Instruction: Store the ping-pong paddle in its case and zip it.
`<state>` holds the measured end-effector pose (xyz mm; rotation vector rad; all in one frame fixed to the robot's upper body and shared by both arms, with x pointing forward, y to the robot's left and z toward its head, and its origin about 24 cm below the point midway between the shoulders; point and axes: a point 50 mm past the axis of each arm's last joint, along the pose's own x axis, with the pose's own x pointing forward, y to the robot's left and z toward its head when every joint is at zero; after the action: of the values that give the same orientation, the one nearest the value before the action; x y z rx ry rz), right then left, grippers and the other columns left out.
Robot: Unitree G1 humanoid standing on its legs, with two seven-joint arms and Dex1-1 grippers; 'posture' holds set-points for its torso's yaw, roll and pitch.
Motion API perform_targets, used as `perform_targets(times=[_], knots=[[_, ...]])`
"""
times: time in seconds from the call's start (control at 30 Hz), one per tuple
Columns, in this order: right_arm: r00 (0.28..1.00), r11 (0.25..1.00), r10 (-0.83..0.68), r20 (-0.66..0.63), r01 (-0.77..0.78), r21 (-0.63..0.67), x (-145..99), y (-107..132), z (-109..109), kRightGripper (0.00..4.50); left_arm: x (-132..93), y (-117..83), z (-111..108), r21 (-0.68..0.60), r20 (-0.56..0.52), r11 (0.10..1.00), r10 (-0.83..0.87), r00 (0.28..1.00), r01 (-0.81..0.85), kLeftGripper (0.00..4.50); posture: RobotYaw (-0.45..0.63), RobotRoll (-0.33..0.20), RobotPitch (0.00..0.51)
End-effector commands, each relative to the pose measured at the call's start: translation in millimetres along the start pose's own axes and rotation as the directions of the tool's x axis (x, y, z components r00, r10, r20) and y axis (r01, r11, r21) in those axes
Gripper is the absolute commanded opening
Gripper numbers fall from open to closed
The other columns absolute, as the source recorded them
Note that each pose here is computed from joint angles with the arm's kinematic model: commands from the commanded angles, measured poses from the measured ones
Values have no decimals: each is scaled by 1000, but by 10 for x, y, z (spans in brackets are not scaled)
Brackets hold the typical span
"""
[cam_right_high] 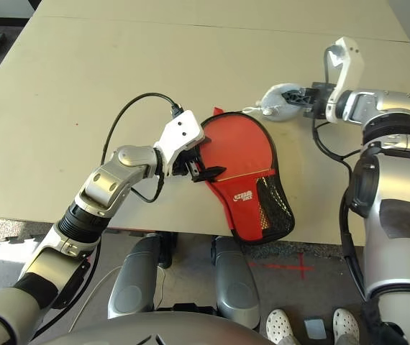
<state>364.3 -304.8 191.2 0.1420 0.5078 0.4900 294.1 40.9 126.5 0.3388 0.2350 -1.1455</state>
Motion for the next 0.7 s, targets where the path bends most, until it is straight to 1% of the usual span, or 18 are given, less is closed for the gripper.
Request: perform_targets(times=[0.03, 0.17, 0.23, 0.43, 0.7], knots=[[994, 997, 17, -110, -26, -76, -231, -74, 2, 212, 64, -69, -402, -133, -161, 991, -47, 986, 26, 4500, -77, 0, 290], [940, 984, 106, -326, -145, -100, -488, -158, -189, 211, 83, -66, -414, -134, -163, 991, -45, 986, 23, 4500, -89, 0, 287], [909, 976, 154, -388, -200, -80, -579, -172, -257, 205, 95, -63, -415, -136, -163, 990, -45, 986, 23, 4500, -95, 0, 286], [866, 967, 188, -463, -246, -67, -718, -178, -398, 200, 123, -53, -411, -138, -163, 990, -47, 986, 25, 4500, -116, 0, 282], [731, 920, 338, -593, -389, 46, -1015, 78, -657, 197, 145, -25, -411, -138, -165, 990, -45, 985, 22, 4500, -134, 0, 284]])
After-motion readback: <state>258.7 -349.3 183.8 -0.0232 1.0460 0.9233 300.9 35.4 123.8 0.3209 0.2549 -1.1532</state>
